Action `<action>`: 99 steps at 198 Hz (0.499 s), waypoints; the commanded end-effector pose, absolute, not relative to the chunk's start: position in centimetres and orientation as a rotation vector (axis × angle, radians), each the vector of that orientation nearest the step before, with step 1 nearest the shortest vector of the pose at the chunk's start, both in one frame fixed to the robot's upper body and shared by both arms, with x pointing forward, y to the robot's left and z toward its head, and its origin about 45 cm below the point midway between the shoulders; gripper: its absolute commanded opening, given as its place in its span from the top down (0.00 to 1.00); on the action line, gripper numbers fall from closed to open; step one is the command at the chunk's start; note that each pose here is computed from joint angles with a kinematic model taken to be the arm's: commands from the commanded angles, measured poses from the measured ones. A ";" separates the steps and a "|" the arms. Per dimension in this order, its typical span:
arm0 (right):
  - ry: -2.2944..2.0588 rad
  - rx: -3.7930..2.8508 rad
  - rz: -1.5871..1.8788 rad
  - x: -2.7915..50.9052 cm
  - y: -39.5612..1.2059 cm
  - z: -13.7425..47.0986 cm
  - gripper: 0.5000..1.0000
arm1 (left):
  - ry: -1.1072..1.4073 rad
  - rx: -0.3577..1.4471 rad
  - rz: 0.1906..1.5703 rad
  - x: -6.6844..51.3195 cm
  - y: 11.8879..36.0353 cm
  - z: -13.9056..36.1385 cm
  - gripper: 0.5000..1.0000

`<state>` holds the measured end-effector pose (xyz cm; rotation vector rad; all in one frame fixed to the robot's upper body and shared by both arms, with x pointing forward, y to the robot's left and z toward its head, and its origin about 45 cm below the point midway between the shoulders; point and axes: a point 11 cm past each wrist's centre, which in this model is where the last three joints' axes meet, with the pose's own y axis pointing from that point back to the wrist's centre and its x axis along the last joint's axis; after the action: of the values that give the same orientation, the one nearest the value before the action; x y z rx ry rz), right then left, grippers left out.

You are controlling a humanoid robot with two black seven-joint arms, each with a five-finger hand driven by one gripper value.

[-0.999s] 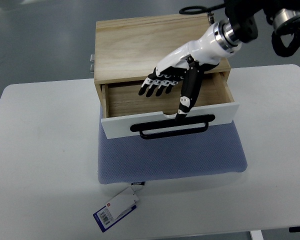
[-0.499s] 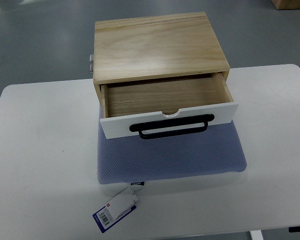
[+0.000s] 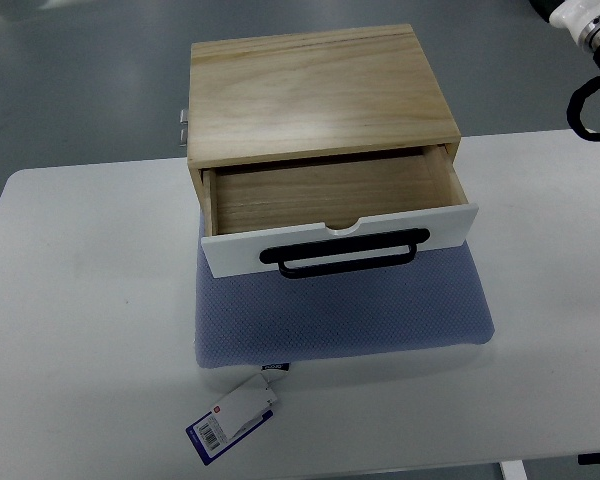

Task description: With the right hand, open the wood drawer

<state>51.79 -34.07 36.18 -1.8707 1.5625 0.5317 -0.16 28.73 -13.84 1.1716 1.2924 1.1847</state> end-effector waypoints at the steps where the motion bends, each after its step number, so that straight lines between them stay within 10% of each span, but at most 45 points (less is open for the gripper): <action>1: 1.543 -1.703 0.680 51.5 -34.1 32.1 0.11 | 1.293 1.170 1.186 -0.1 28.7 -13.8 0.00; 99: 1.513 -1.593 0.823 49.2 -33.6 25.0 0.11 | 1.296 1.172 1.185 -0.3 28.7 -13.8 0.00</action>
<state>49.35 -34.06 25.61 -1.5938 1.5174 0.8061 -0.24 28.72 -13.84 1.1711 1.2946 1.1852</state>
